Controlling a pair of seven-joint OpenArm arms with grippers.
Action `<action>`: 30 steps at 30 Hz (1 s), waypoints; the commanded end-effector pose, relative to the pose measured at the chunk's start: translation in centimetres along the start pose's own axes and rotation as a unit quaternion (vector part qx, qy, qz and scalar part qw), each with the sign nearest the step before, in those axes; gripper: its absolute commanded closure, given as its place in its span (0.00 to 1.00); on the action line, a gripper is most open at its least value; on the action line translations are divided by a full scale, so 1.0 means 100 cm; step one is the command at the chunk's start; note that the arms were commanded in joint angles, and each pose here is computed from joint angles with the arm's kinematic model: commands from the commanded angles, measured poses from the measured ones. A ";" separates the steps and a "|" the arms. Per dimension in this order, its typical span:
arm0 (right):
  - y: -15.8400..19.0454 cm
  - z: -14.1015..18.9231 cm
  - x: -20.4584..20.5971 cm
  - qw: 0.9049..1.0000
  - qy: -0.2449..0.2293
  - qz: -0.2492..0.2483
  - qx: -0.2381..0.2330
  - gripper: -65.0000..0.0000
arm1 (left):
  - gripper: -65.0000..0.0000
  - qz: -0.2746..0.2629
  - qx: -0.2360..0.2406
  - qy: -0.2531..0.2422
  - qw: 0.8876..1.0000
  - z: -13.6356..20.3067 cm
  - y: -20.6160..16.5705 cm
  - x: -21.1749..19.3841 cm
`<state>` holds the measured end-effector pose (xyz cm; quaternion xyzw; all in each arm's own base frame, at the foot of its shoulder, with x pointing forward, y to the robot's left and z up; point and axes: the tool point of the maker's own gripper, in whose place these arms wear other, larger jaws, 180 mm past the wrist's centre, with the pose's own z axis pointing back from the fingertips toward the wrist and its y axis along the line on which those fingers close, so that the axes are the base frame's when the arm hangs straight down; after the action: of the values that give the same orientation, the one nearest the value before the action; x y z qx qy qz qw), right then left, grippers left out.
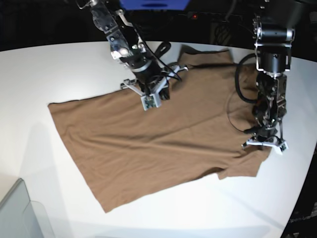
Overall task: Layout the t-shirt on the table in an organized manner, then fold the t-shirt properly
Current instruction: 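Pull the shirt with both grippers to rotate and smooth it, then regrasp the shirt with both grippers and drag it to rotate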
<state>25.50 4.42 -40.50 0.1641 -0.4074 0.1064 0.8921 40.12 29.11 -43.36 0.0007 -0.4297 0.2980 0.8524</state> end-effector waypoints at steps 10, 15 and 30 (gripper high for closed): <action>-0.110 -0.024 0.002 0.993 0.018 -0.017 -0.117 1.00 | 1.00 -0.036 -0.029 0.059 0.997 0.069 0.017 -0.072; -0.180 -0.031 0.041 0.983 -0.004 -0.019 -0.181 1.00 | 1.00 -0.024 -0.098 0.034 0.994 0.122 -0.020 -0.073; -0.168 0.049 0.128 0.965 -0.170 -0.064 -0.188 1.00 | 1.00 0.021 -0.240 -0.038 0.970 0.135 -0.137 0.006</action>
<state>34.97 -12.43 -32.98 0.0317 -0.5268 -0.0647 0.8469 37.12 14.81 -32.05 -0.1945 -0.5076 0.2079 0.8132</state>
